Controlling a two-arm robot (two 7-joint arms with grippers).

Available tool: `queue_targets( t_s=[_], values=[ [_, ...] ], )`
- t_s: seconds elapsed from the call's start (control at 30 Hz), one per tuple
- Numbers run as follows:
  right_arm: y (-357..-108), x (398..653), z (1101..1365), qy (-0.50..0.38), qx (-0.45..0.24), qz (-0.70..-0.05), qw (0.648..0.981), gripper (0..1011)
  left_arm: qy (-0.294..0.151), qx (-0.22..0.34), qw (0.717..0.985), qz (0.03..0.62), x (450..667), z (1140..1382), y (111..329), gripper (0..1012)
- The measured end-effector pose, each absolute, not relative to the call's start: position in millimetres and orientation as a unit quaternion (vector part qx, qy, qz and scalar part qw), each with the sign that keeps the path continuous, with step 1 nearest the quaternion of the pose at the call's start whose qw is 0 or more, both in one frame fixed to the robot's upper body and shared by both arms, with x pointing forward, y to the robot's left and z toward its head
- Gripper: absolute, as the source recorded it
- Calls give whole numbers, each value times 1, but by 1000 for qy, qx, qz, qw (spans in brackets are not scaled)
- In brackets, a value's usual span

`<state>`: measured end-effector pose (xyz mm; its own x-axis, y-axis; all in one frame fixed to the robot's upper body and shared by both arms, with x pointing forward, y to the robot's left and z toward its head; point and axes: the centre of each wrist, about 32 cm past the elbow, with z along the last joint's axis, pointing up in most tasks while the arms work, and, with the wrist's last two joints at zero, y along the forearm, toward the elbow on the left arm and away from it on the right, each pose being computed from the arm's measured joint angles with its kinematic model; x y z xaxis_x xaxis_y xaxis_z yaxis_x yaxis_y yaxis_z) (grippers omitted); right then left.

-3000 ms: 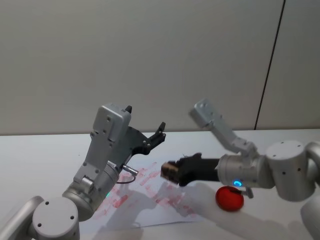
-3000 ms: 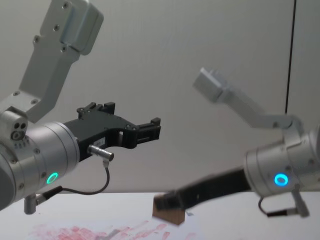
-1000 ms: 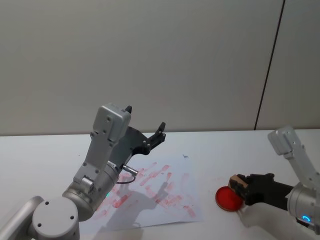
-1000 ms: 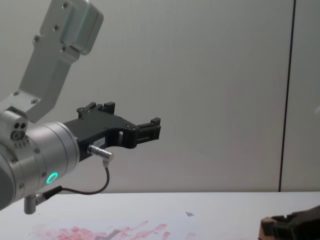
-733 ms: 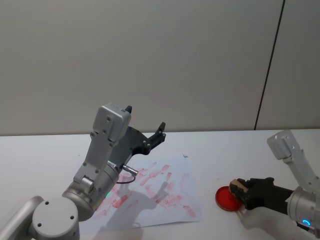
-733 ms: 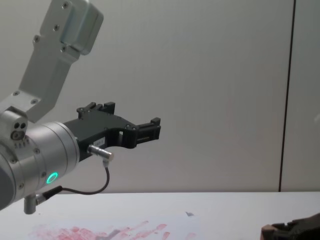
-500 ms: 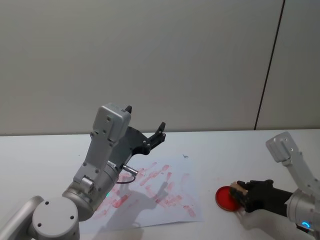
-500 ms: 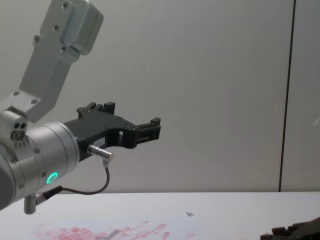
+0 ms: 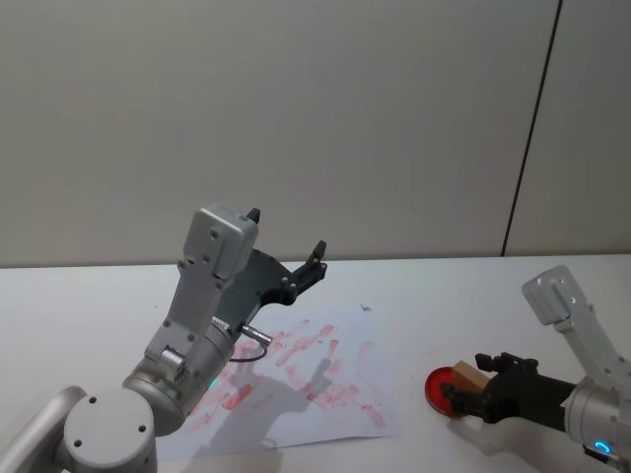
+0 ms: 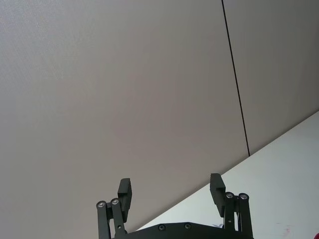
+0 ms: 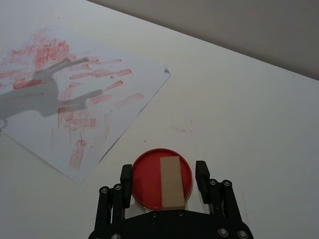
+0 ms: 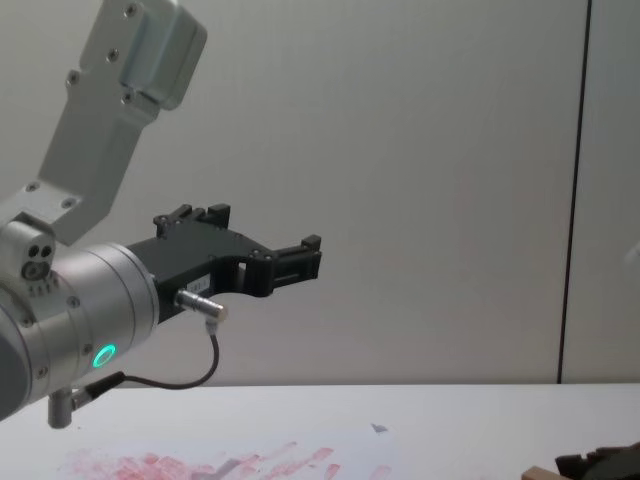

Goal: Use the one hand to pick up the stamp and affix it onto the A4 paper.

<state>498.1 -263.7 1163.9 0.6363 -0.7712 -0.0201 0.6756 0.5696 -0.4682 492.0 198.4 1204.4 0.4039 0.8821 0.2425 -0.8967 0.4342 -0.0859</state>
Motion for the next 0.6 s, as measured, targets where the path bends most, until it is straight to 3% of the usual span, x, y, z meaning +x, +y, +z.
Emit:
queue_targets(
  t_s=[0.3, 0.6],
  values=[
    [-264, 498, 1163, 112, -215, -411, 879, 995, -126, 29, 837, 531, 492, 1204, 198, 1001],
    [-264, 498, 1163, 112, -215, -411, 879, 1001, -126, 29, 837, 531, 492, 1204, 198, 1001]
  ],
)
